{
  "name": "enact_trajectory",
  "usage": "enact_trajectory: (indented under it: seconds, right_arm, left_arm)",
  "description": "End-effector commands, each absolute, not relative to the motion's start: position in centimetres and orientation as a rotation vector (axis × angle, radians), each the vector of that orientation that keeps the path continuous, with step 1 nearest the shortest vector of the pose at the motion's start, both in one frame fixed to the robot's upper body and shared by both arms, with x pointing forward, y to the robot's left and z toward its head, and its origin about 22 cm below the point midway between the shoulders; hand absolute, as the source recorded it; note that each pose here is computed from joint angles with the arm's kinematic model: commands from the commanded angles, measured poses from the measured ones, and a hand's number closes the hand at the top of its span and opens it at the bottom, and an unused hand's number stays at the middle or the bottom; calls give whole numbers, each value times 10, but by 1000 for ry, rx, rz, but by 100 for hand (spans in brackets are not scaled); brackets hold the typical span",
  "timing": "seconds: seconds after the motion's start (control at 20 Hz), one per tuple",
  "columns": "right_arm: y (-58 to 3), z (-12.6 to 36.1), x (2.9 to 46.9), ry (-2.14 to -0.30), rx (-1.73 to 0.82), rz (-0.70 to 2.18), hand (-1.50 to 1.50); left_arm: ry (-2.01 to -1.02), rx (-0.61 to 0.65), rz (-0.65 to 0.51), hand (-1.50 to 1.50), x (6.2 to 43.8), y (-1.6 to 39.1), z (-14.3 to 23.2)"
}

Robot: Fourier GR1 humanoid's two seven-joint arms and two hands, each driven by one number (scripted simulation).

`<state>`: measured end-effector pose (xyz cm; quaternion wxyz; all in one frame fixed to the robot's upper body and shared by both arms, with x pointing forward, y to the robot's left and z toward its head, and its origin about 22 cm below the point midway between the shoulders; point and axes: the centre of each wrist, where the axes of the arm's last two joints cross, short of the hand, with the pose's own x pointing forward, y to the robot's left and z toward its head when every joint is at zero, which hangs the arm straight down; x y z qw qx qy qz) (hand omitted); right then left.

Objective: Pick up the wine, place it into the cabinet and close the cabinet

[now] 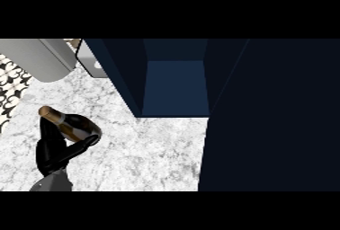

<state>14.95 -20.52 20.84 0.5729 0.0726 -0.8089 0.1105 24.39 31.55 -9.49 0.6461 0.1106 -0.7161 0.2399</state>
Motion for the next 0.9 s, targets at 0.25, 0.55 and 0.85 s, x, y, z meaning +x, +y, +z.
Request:
enact_trajectory:
  seconds: [0.25, 0.55, 0.85]
  right_arm:
    - [-208, 218, 123, -1947, 199, 236, -150]
    - [-219, 214, 128, -1946, 206, 262, -150]
    - [-205, 218, 129, -1936, 224, 255, -150]
  left_arm:
    - [-1640, 191, 578, -150, 255, 313, -107]
    - [-1674, 145, 599, -150, 260, 299, -117]
    - [-1707, 69, 493, 150, 258, 313, -128]
